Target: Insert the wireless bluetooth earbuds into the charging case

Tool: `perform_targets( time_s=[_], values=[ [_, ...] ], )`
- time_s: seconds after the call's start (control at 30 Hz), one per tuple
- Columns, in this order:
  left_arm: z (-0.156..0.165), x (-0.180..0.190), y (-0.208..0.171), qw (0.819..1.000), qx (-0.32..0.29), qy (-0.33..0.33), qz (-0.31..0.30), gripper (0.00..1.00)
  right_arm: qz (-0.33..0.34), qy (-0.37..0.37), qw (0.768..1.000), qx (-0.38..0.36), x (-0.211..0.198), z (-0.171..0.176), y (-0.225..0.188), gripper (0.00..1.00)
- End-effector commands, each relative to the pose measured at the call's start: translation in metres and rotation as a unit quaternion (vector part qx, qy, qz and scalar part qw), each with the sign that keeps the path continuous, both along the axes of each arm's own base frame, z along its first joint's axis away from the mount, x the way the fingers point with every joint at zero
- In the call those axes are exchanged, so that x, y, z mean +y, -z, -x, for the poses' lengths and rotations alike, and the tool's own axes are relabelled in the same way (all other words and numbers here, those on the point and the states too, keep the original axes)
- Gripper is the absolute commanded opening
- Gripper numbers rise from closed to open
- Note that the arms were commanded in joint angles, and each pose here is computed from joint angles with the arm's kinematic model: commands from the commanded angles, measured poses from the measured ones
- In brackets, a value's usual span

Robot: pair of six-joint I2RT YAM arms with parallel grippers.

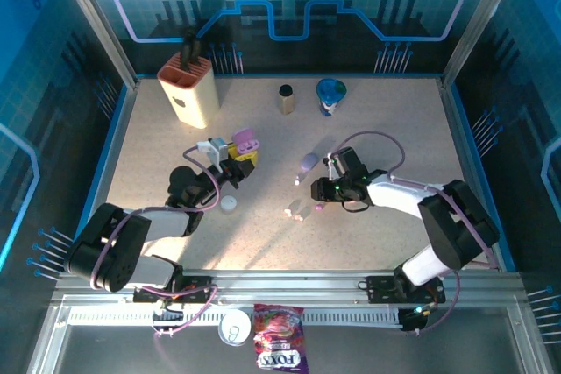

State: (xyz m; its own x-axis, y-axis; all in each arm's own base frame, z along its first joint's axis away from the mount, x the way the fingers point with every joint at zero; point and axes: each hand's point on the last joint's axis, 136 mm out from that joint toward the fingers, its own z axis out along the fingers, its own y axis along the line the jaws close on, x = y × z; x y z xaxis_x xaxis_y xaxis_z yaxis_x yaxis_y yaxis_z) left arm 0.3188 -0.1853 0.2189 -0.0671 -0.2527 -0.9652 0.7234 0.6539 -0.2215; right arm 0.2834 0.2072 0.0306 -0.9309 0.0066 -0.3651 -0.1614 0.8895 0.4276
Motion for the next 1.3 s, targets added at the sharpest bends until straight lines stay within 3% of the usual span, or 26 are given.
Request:
perform_targets(
  time_s=[0.0,0.47,0.77,1.0,1.27],
  values=[
    [0.003,-0.003,-0.013,0.999,-0.026,0.017,0.009,0.24,-0.001,-0.027,0.999,0.03,0.004,0.01,0.01,0.38],
    [0.002,-0.004,-0.013,0.999,-0.021,0.022,0.013,0.24,-0.006,-0.04,0.998,0.055,0.001,0.041,0.013,0.34],
    [0.0,-0.004,-0.017,0.999,-0.023,0.021,0.018,0.24,0.004,-0.037,0.998,0.049,0.002,0.048,0.009,0.4],
    [-0.003,0.002,-0.012,1.0,-0.021,-0.001,0.015,0.24,0.119,-0.016,0.993,-0.02,-0.019,0.035,-0.015,0.51],
    [-0.008,0.011,-0.006,0.999,-0.009,-0.031,0.019,0.25,0.316,-0.067,0.942,-0.096,-0.026,0.034,-0.042,0.49]
  ],
)
